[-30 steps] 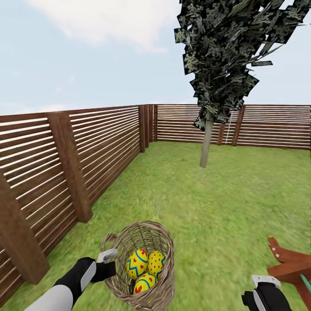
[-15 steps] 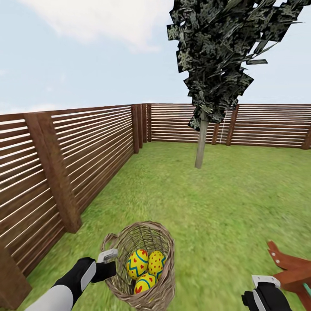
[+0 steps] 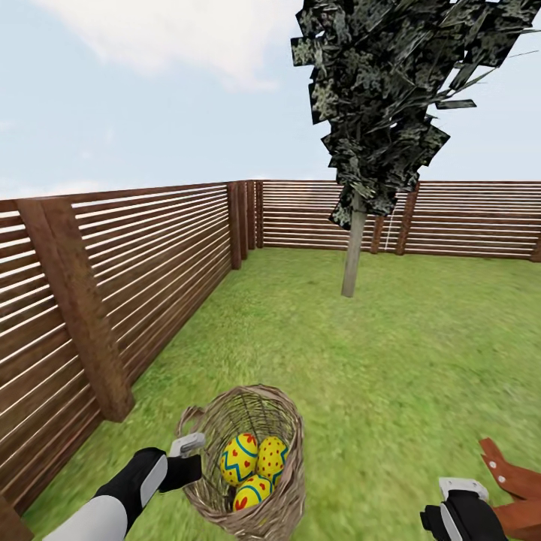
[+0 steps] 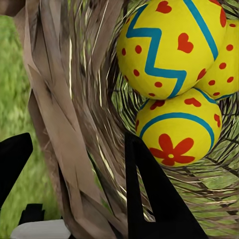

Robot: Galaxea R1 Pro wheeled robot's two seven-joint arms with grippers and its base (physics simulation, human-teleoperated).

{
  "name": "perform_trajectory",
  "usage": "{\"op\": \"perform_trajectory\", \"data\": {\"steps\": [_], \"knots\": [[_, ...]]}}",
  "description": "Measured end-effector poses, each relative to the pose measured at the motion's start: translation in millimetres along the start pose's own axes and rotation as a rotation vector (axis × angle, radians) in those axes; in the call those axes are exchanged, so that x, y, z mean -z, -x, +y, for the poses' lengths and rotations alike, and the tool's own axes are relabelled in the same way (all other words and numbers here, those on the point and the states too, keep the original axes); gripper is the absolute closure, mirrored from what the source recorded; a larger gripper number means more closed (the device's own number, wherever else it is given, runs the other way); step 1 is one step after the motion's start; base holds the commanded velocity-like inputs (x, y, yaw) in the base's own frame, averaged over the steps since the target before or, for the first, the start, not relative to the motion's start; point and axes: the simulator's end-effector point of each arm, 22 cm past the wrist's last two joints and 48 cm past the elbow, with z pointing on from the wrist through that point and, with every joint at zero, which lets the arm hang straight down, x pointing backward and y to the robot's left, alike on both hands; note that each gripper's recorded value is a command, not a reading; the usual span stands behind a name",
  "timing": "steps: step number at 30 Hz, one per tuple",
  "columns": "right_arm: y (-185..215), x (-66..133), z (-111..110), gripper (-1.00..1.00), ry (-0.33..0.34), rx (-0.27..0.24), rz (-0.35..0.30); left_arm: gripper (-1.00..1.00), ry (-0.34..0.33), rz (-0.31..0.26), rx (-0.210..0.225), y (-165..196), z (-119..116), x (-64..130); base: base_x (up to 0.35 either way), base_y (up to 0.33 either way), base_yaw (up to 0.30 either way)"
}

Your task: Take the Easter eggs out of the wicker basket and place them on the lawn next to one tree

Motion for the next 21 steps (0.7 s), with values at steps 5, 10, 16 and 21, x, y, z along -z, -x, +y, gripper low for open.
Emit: {"op": "perform_trajectory", "data": {"steps": [5,10,16,21], "knots": [[0.1,0.0,0.1,-1.00,0.000,0.000,0.000,1.00,0.000,0.000,-0.001,-0.1,0.0,0.0,0.330,0.000,0.000],[0.1,0.1,0.8,-1.00,0.002,0.000,0.000,1.00,0.000,0.000,-0.001,0.3,-0.1,0.1,0.330,0.000,0.000],[0.2,0.1,0.0,-1.00,0.000,0.000,0.000,1.00,0.000,0.000,-0.001,0.0,0.0,0.0,0.330,0.000,0.000],[0.2,0.1,0.3,-1.00,0.003,-0.002,0.000,1.00,0.002,0.001,-0.005,-0.2,0.3,-0.1,0.330,0.000,-0.131]]}}
